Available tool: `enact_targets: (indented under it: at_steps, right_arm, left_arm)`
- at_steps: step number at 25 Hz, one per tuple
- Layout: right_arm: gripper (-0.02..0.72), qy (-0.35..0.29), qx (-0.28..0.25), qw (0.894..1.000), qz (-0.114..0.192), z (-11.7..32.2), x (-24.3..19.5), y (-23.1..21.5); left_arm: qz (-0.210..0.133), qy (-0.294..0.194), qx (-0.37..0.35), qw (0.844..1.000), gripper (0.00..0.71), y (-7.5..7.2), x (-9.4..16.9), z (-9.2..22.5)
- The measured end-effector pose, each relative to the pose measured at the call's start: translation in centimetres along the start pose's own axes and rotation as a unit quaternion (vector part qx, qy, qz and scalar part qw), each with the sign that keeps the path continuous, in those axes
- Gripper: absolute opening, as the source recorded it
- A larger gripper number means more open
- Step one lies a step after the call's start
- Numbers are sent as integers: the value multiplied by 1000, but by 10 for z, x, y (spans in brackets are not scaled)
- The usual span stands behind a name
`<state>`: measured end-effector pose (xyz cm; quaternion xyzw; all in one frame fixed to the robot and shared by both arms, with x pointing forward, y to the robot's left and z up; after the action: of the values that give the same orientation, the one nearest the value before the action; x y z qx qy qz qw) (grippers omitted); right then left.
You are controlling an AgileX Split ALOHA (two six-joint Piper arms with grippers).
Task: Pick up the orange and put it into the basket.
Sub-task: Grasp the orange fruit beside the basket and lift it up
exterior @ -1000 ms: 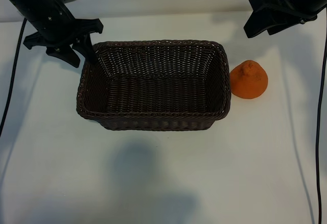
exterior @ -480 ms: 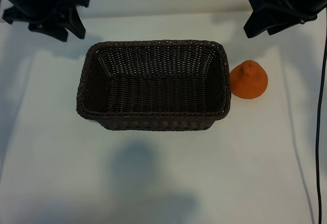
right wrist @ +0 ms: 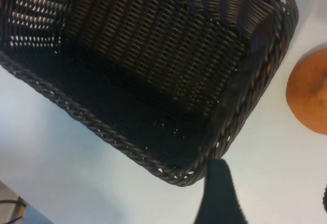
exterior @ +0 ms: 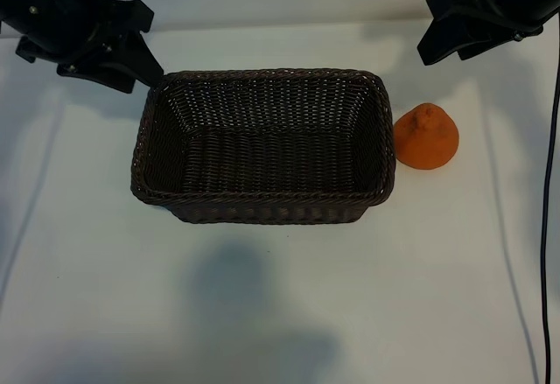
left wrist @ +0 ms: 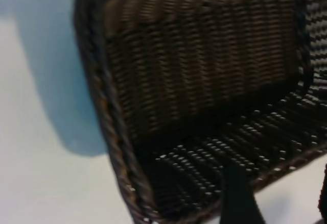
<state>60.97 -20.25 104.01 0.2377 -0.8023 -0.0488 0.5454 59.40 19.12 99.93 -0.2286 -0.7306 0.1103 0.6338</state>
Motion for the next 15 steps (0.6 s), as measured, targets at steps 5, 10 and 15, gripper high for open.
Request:
enact_targets:
  at_steps: [5, 10, 15]
  right_arm:
    - [475, 0, 0, 1000, 0, 0, 0, 0]
    - [475, 0, 0, 1000, 0, 0, 0, 0]
    - [475, 0, 0, 1000, 0, 0, 0, 0]
  left_arm:
    - [18, -23, 9, 1000, 429, 1, 18, 9]
    - [14, -36, 37, 999, 430, 17, 31, 21]
    - [14, -38, 38, 998, 430, 17, 33, 25]
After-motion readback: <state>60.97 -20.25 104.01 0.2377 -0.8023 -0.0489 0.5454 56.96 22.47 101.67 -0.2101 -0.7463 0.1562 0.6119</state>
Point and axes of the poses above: a point on each arm's last joint axis where the gripper is mounted, x pointing back along that axis away from the gripper, y along the wrist's bending axis when the last joint is at zero, z = x × y, the point moved 8 cm from there along -x, pointing out along that axis toward the gripper, and after that the axes turned 2 degrees about x, right-handed, at the moved point
